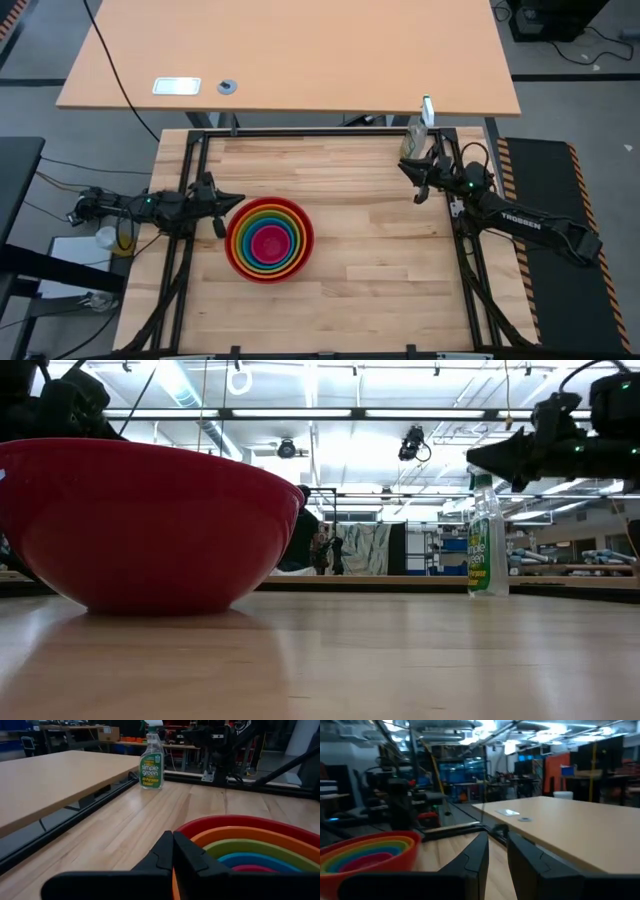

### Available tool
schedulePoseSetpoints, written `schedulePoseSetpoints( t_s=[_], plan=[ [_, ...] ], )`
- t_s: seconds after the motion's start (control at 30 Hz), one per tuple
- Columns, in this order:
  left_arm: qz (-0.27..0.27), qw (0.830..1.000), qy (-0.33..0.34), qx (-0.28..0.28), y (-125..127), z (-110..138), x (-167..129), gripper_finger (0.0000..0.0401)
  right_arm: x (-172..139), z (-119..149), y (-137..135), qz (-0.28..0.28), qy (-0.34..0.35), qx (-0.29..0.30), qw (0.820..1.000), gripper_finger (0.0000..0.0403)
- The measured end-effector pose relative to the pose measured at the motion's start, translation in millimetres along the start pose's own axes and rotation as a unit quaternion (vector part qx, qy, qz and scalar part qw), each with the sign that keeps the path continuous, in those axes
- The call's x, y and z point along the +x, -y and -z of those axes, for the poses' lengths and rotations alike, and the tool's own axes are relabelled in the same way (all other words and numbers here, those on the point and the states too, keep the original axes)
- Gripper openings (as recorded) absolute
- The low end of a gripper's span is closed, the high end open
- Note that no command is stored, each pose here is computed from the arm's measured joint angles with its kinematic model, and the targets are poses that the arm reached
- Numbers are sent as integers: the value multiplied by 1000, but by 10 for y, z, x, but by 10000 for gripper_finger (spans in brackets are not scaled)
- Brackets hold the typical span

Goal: Nest bowls inside each other
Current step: Return to Home Position

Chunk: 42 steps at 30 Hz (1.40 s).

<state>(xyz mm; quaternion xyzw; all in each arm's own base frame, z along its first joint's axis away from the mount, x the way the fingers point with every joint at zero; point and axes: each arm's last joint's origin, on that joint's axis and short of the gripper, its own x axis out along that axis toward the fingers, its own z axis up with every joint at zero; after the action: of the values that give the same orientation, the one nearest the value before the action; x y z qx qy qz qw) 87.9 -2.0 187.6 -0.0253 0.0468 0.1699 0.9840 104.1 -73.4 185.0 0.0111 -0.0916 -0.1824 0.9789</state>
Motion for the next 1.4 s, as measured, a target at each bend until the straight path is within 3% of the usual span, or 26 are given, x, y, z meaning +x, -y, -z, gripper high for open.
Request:
schedulePoseSetpoints(
  t_s=[0.53,0.93,1.4],
  plan=[
    [0,1000,2,-1,1,-4,1,9,-156,-243,-167,-53,108,-23,992,78],
    [0,1000,2,-1,1,-4,1,9,-191,87,-207,-65,-61,26,996,78],
    [0,1000,2,-1,1,-5,1,9,-192,99,-208,-65,-67,28,995,78]
  ],
)
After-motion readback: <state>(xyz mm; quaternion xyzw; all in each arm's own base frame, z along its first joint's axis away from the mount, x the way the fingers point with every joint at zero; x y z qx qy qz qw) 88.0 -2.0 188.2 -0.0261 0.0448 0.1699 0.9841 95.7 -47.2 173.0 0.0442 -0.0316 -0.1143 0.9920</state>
